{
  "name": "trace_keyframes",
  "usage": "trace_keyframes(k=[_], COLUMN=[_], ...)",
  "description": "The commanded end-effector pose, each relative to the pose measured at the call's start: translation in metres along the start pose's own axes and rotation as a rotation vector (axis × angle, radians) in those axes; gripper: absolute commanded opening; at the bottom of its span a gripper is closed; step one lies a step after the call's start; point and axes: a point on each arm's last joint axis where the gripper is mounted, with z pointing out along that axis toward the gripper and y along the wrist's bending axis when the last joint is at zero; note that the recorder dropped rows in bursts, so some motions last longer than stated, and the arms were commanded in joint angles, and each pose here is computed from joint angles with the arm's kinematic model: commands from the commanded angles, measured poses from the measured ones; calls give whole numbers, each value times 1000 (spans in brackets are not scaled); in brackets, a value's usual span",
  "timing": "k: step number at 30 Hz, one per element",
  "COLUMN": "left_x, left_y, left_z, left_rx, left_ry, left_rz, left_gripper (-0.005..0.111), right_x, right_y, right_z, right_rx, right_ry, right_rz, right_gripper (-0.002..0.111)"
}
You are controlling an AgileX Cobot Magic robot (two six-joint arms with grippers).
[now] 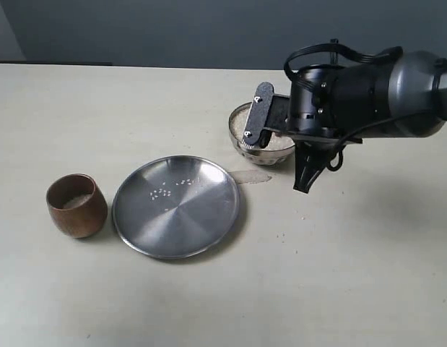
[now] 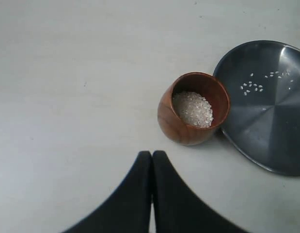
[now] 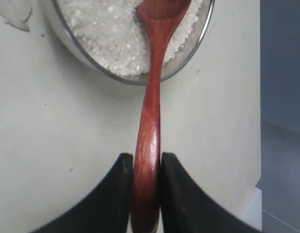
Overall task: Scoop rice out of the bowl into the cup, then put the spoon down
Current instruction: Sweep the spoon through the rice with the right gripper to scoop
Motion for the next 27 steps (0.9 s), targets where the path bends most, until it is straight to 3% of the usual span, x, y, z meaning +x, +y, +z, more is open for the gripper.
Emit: trace_keyframes(k=[1,10,27], left_x=[0,0,0], left_y=[0,0,0], left_z=[1,1,1], left_rx=[1,1,1], left_ry=[-6,-6,-6], left_rz=[3,3,3], left_gripper=[0,0,0], right_x=[-4,-5,-9], right_y=[1,8,7], right_z=[-1,-1,-14], right_rx=[-20,-102,-203], right_ry=[-35,-38,-106], right_rz=[51,315,566], right_gripper=[-1,-1,-1])
